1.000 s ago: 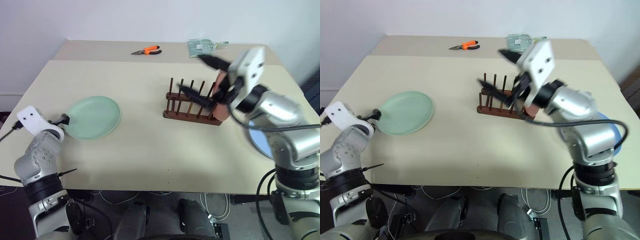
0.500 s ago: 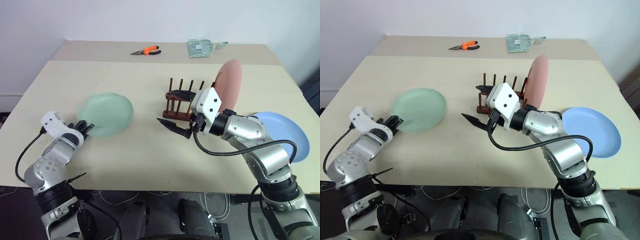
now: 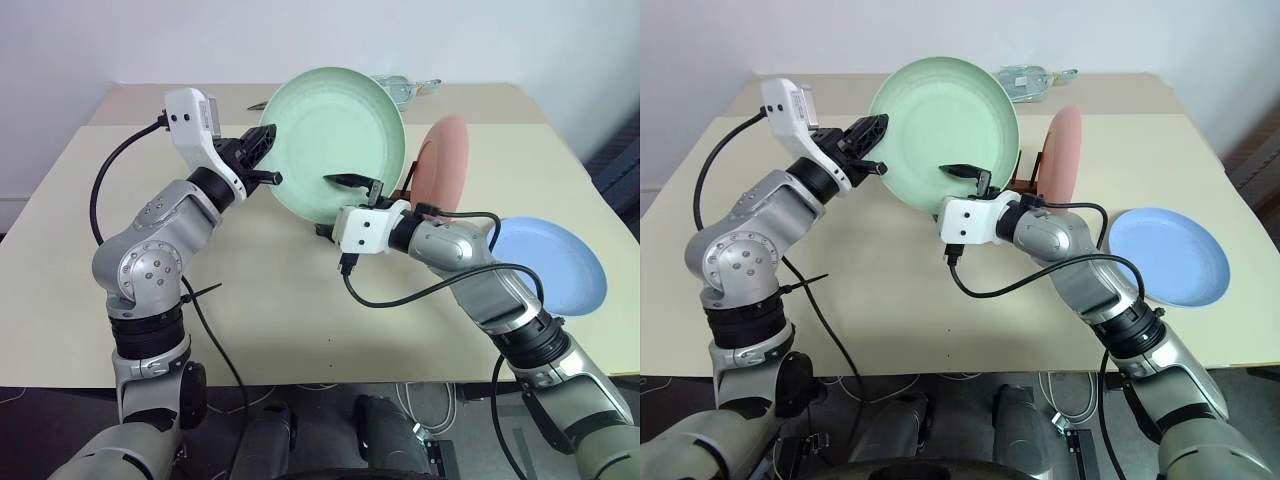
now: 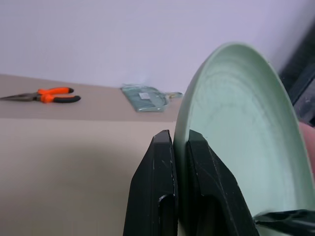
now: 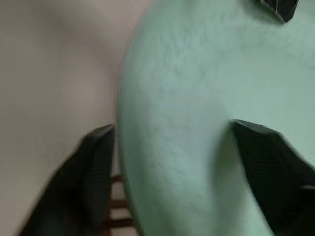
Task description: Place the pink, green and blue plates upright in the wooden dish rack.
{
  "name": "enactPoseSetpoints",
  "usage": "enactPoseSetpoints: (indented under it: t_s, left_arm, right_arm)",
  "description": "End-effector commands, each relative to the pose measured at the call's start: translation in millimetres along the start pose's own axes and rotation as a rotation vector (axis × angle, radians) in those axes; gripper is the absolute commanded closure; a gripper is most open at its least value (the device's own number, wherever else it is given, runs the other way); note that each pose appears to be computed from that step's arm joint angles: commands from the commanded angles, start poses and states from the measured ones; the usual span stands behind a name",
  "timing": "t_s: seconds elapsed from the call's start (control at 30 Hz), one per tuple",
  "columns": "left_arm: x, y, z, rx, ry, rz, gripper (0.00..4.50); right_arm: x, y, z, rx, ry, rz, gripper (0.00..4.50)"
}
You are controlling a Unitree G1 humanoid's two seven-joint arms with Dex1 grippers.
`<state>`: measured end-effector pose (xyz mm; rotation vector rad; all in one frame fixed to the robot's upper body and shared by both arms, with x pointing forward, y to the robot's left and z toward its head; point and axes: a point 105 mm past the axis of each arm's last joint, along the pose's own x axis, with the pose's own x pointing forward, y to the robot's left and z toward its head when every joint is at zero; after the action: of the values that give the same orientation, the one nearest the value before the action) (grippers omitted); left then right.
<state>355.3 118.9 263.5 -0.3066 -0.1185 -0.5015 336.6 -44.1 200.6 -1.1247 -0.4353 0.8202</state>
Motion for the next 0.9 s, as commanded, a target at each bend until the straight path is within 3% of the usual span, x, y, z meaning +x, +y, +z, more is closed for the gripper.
enactPoseSetpoints:
  t_s: [0.03, 0.1, 0.13, 0.17, 0.3, 0.43, 0.5, 0.57, 0.67, 0.77, 0.9]
  left_arm:
    - [-8, -12, 16, 0.006, -0.064, -0.061, 4.5]
    - [-11, -4, 21, -0.036, -0.098, -0.033, 4.5]
    - [-12, 0, 26, -0.062, -0.127, -0.015, 3.78]
    - [-12, 6, 35, -0.09, -0.181, 0.011, 3.48]
    - [-24, 45, 78, -0.156, -0.408, 0.195, 1.5]
    - [-37, 76, 86, 0.047, -0.436, 0.334, 1.5]
    - [-35, 76, 67, 0.18, -0.349, 0.302, 1.5]
    - [-31, 67, 32, 0.279, -0.22, 0.196, 1.5]
    - [-33, 37, -24, 0.277, -0.044, -0.032, 1.5]
    - [-51, -7, -75, 0.226, 0.138, -0.31, 1.5]
    - [-65, -30, -100, 0.169, 0.233, -0.442, 1.5]
  right_arm:
    - [0, -11, 5, -0.052, -0.019, -0.045, 2.86]
    - [-1, -12, 6, -0.059, -0.026, -0.056, 3.8]
    - [-1, -13, 7, -0.06, -0.031, -0.064, 4.27]
    - [-2, -15, 8, -0.058, -0.038, -0.078, 4.5]
    - [-9, -31, 15, 0.043, -0.086, -0.194, 4.5]
    - [-30, -50, 19, 0.344, -0.155, -0.342, 4.5]
    - [-43, -61, 19, 0.606, -0.218, -0.433, 4.5]
    - [-52, -72, 17, 0.876, -0.286, -0.509, 4.5]
    - [-59, -82, 16, 1.14, -0.359, -0.571, 4.5]
    - [-62, -87, 9, 1.311, -0.37, -0.627, 4.5]
    - [-63, -89, 1, 1.415, -0.347, -0.663, 4.5]
